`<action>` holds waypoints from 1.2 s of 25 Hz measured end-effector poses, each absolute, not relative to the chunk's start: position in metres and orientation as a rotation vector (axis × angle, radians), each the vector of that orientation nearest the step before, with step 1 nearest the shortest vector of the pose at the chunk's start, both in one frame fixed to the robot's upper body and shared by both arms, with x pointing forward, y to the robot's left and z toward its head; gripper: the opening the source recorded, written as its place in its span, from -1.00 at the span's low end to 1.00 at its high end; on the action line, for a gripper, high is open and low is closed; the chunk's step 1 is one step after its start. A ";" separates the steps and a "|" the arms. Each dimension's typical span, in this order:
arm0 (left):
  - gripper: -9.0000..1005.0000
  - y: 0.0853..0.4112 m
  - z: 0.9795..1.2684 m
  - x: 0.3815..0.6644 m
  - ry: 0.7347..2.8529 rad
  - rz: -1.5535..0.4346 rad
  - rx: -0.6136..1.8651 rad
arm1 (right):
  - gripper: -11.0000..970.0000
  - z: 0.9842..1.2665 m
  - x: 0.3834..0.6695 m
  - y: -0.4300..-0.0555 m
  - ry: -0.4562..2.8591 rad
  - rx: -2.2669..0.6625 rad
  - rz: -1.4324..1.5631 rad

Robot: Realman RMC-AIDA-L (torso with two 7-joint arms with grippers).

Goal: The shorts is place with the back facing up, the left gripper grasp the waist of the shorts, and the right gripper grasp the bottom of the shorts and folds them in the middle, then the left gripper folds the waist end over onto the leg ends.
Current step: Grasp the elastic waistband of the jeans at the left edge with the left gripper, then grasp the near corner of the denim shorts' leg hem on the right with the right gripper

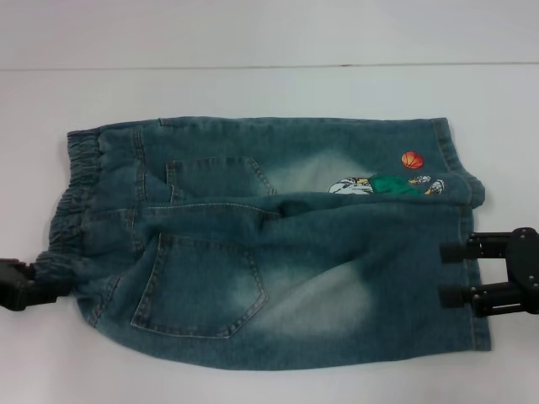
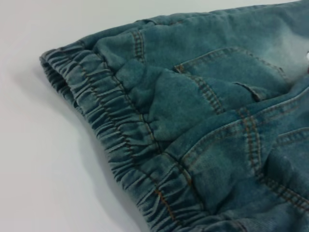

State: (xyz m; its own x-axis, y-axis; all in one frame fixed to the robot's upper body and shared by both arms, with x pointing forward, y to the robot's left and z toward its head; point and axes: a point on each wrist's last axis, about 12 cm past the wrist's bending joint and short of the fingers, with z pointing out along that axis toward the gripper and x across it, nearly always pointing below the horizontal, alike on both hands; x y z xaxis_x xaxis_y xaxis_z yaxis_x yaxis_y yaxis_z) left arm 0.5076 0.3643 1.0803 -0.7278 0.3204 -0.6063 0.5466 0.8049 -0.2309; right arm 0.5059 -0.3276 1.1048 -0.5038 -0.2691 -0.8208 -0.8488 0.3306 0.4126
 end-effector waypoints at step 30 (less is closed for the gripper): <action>-0.82 0.347 1.128 0.539 2.446 -0.698 0.577 | 0.73 1.148 0.532 -0.350 2.202 -0.957 1.082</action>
